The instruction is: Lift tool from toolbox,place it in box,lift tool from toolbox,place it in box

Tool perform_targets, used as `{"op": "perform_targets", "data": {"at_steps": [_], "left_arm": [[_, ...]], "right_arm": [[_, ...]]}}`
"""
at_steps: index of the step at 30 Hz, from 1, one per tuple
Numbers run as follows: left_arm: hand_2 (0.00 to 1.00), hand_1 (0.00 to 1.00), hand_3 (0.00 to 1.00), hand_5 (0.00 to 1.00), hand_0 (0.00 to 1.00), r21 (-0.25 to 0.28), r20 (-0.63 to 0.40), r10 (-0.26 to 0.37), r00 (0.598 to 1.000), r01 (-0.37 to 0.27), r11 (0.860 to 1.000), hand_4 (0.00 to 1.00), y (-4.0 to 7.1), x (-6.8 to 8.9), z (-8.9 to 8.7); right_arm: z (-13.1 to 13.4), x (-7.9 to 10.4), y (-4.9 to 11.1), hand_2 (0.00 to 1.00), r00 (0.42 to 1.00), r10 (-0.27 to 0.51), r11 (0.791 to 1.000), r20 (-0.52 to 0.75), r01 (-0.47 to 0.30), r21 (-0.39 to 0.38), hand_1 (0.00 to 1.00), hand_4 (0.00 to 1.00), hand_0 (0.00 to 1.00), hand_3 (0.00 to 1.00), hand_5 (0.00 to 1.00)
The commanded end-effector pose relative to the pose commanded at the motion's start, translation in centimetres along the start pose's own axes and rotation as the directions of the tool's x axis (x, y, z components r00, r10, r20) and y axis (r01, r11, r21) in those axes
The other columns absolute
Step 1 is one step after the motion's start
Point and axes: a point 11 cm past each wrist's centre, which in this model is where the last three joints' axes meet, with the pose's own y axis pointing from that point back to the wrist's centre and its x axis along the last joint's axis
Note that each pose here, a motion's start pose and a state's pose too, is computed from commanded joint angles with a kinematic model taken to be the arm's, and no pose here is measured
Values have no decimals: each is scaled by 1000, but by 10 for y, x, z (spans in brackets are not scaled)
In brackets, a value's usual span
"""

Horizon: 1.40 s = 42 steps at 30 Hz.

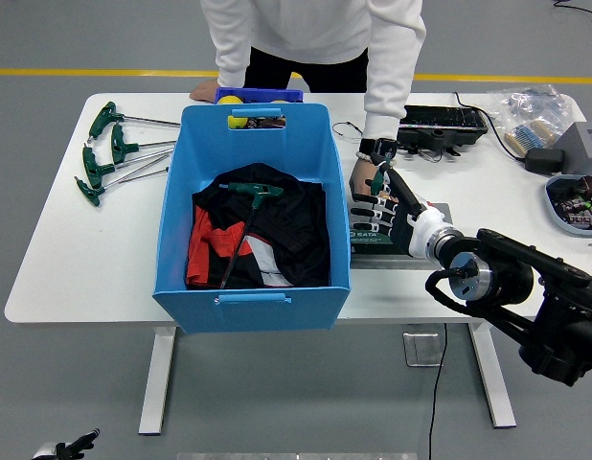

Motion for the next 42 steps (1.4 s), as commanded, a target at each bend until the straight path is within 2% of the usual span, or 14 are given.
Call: {"op": "perform_targets", "data": {"at_steps": [10, 25, 32, 42], "left_arm": [[818, 840, 617, 552, 859, -8, -2, 0, 1000, 0, 1000, 729, 0, 0, 4], [817, 839, 616, 553, 861, -1, 4, 1, 1000, -1, 1000, 730, 0, 0, 1], [817, 840, 616, 552, 860, 3, 5, 3, 1000, -3, 1000, 729, 0, 1, -1], [817, 840, 615, 554, 861, 10, 14, 6, 1000, -6, 1000, 730, 0, 2, -4]], "right_arm": [[2, -4, -3, 668, 999, -10, 1000, 33, 10, -5, 496, 956, 425, 808, 830], [-17, -7, 1, 651, 996, -32, 999, 85, 29, 38, 490, 954, 424, 768, 829], [-29, -12, 7, 645, 992, -58, 996, 111, 51, 67, 490, 954, 421, 758, 827], [-56, -28, 20, 644, 987, -116, 986, 107, 102, 134, 489, 952, 420, 753, 825]]}}
